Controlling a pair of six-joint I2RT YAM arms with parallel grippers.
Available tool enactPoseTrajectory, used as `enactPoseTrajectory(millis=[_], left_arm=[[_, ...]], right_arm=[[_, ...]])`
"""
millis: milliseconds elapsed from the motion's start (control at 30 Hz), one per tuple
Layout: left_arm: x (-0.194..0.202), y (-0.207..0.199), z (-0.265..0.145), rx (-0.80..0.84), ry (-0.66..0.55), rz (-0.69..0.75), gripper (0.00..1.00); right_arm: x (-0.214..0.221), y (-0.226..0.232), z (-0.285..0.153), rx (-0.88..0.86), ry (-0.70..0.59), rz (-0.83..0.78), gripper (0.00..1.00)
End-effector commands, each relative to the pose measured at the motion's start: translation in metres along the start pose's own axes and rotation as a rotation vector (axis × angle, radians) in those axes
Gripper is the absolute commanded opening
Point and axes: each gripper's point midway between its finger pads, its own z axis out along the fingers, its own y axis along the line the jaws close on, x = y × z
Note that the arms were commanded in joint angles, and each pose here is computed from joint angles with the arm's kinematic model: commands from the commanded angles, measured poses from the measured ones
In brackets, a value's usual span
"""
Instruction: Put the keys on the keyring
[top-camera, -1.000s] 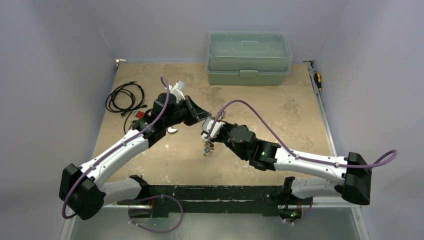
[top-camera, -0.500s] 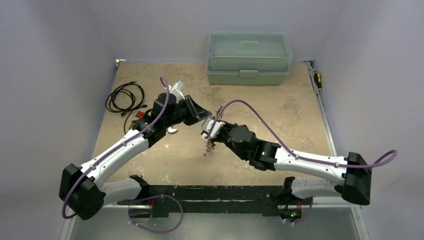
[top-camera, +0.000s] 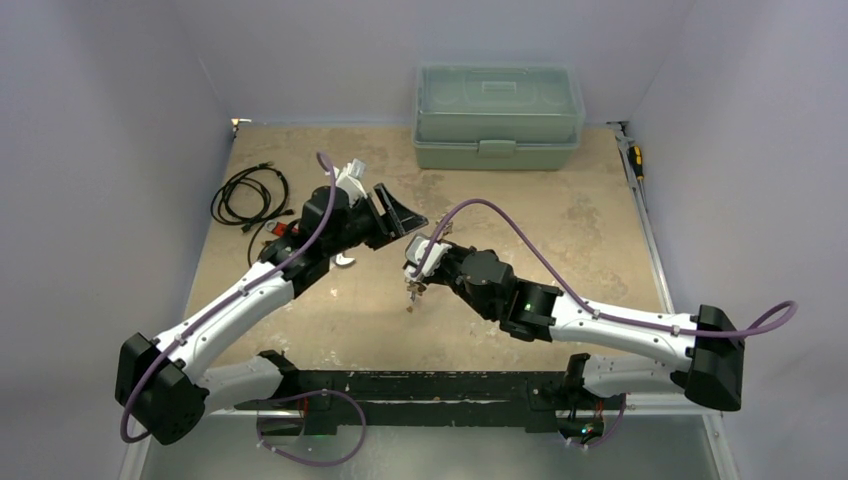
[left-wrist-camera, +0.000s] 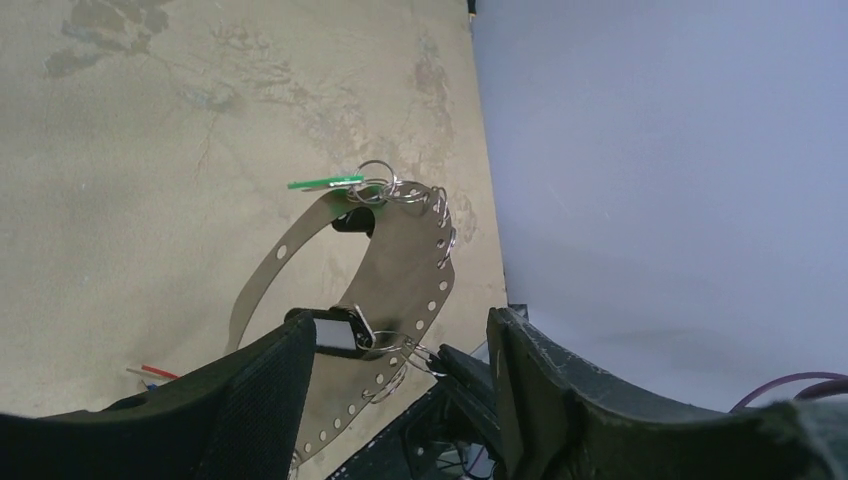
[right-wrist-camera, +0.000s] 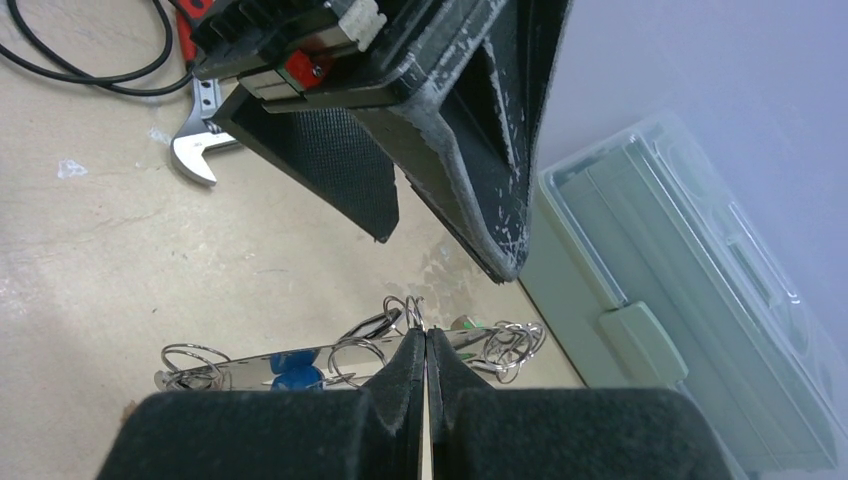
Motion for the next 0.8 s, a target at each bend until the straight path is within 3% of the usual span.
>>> enactPoseTrajectory(millis=[0, 367, 633, 767], left_arm=[[-0.022, -0.017, -0.013, 0.068, -0.118, 0.131, 0.61], [-0.058, -0.018, -0.039, 0.086, -0.372, 0.428, 0.57], [-0.055, -0.040, -0.062, 0.215, -0.421, 0.684, 0.56], [-0.033, -0.069, -0.082, 0.411, -0.403, 0.855, 0.55]], right_arm=[[-0.041, -0.037, -0.012, 0.093, -0.105, 0.089, 0.00], [-0.040, -0.042, -0.021, 0.106, -0.119, 0.119, 0.00], [-0.048, -0.048, -0.039, 0.093, -0.183, 0.174, 0.00], [-0.057, -0.047, -0.048, 0.054, -0.241, 0.206, 0.00]])
